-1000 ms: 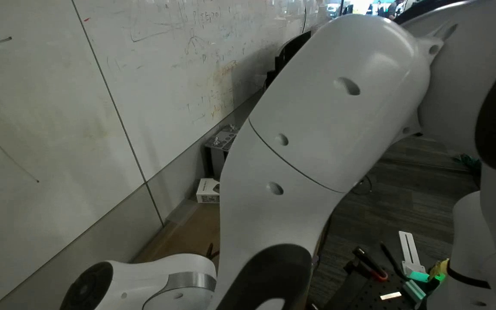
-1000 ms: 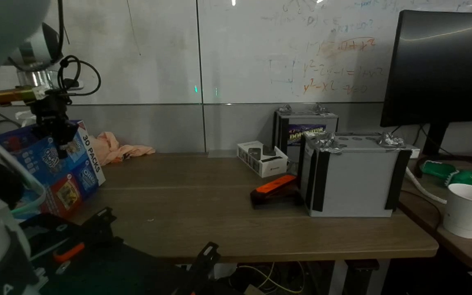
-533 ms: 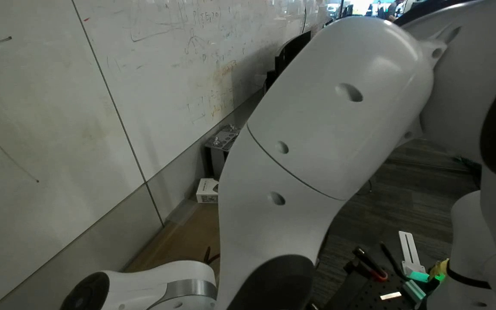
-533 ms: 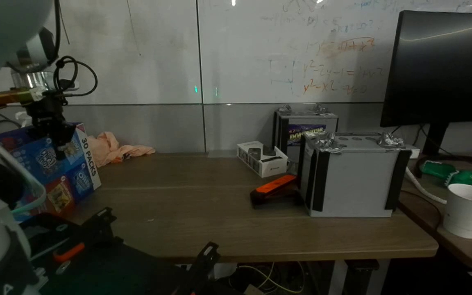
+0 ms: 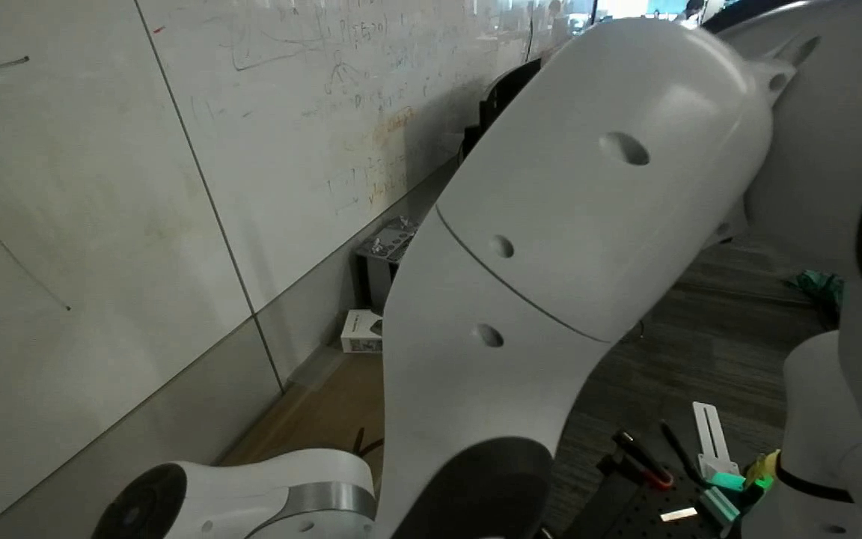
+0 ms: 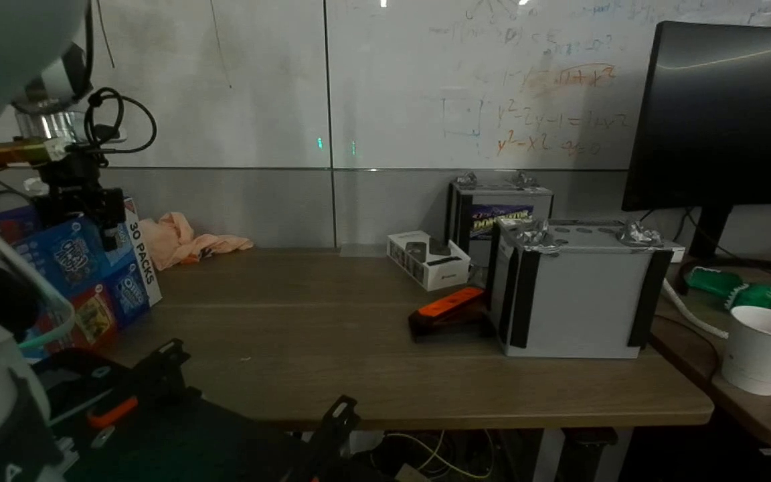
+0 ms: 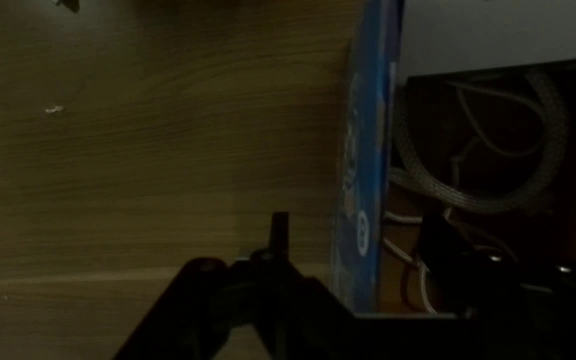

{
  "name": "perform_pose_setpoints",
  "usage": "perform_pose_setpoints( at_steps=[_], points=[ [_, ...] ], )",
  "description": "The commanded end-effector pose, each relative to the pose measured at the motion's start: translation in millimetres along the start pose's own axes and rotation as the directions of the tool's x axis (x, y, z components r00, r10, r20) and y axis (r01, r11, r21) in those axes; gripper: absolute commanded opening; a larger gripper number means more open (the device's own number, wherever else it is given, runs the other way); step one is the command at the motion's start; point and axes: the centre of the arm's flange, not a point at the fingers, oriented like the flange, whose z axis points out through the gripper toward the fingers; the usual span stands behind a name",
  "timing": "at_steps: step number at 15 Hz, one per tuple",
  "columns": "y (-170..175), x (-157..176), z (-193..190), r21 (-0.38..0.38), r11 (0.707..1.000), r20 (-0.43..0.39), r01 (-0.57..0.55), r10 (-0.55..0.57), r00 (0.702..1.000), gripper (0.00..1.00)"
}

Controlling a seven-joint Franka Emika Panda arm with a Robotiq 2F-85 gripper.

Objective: Place the white ropes inside the blue box then push the box to the left

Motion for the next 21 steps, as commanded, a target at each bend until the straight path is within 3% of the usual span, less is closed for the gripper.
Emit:
perform_pose_setpoints(
  at_steps=[1,7,12,16,18,21],
  points=[
    [11.1,-9.0,-57.6,0.067,0.997,-0.048,-0.022,0.025,0.999,0.99],
    [46.4,-7.2,-139.6,0.181,0.974,-0.161,-0.138,0.168,0.973,1.0],
    [122.6,18.6,-182.6,0.255,0.912,-0.221,-0.321,0.378,0.899,1.0],
    [210.4,19.3,-182.6,0.232,0.82,-0.213,-0.523,0.568,0.795,1.0],
    [245.1,-11.2,-190.9,0.203,0.76,-0.19,-0.618,0.65,0.736,1.0],
    [276.1,-60.9,-195.8,0.17,0.643,-0.114,-0.747,0.766,0.633,1.0]
  ],
)
